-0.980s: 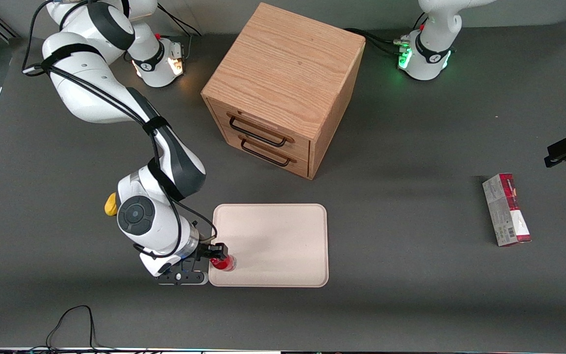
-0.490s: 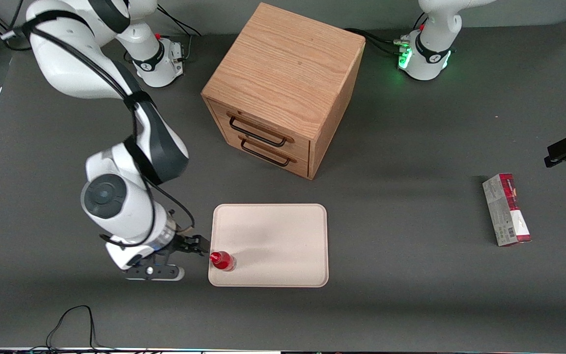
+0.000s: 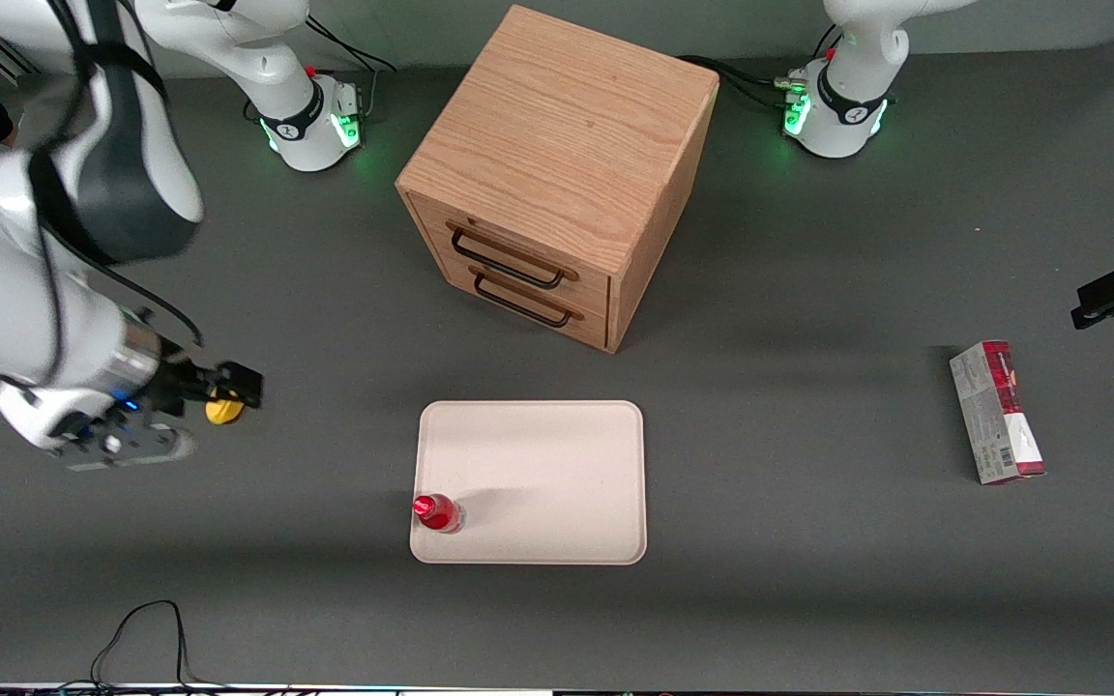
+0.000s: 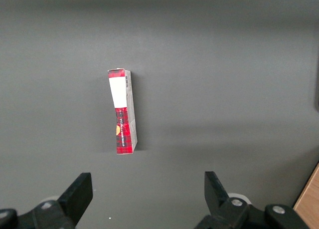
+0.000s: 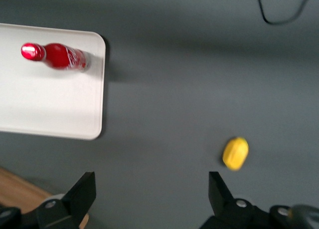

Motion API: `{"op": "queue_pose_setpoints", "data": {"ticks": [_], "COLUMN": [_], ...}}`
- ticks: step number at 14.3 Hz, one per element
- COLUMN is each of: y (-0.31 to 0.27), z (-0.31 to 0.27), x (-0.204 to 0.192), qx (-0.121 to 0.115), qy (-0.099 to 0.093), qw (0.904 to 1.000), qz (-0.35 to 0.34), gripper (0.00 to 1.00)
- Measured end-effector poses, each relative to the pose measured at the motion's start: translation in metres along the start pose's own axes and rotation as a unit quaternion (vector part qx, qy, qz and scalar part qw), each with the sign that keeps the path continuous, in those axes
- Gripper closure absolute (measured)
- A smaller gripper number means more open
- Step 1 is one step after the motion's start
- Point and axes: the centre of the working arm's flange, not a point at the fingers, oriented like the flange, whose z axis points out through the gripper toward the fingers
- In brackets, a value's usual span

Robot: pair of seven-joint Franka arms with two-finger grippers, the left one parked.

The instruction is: Place coke bottle on tray

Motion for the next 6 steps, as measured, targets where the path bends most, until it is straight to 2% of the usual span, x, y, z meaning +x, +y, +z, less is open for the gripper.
{"op": "queue_pose_setpoints", "data": {"ticks": [3,6], "y": [0.051,0.064], "z": [-0.047,-0.068], "x": [-0.064,-0.106], "qx": [0.021,0.031], "qy": [0.008,0.005], "qw": [0.9995,0.9992], "qz": [0.02,0.026], "gripper": [0.0,0.0]}}
